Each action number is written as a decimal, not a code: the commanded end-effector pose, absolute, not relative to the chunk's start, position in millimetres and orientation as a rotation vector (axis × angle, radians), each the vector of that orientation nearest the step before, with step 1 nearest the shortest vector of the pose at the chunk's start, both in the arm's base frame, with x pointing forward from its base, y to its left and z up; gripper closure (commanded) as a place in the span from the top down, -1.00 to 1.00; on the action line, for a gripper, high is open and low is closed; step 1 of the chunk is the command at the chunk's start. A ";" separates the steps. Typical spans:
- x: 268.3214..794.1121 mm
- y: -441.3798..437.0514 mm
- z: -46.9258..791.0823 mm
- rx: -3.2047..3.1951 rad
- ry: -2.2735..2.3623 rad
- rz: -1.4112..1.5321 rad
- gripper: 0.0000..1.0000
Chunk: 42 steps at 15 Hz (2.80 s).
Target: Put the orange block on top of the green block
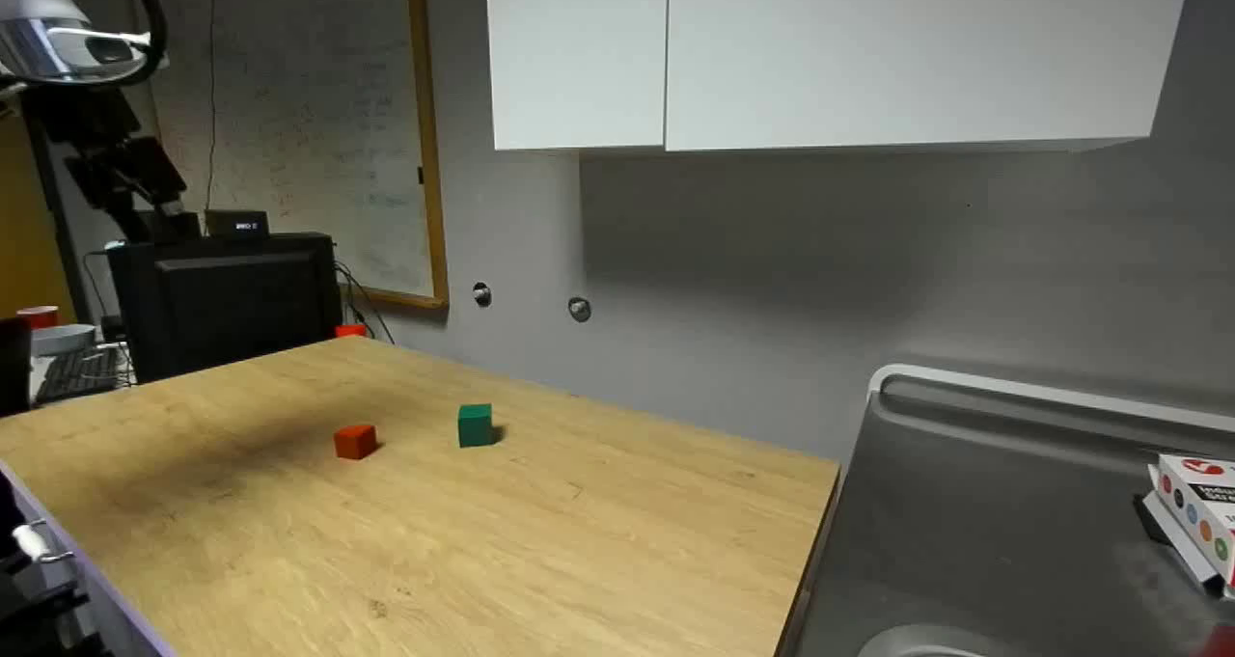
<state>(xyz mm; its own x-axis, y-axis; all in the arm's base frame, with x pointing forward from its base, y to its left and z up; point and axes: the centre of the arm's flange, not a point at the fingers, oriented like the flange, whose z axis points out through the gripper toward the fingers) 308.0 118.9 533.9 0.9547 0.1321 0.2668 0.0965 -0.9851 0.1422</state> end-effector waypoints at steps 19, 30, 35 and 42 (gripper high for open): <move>380.1 69.8 493.0 3.076 -0.068 0.256 1.00; 508.6 30.3 389.0 3.167 -0.292 -0.019 1.00; 538.5 26.8 340.8 3.200 -0.391 -0.208 1.00; 547.8 24.5 278.7 3.222 -0.634 -0.528 1.00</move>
<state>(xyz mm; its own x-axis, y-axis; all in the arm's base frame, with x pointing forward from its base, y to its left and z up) 533.6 24.6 289.0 0.9199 -0.2845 -0.2700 -0.3223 -0.9405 -0.1071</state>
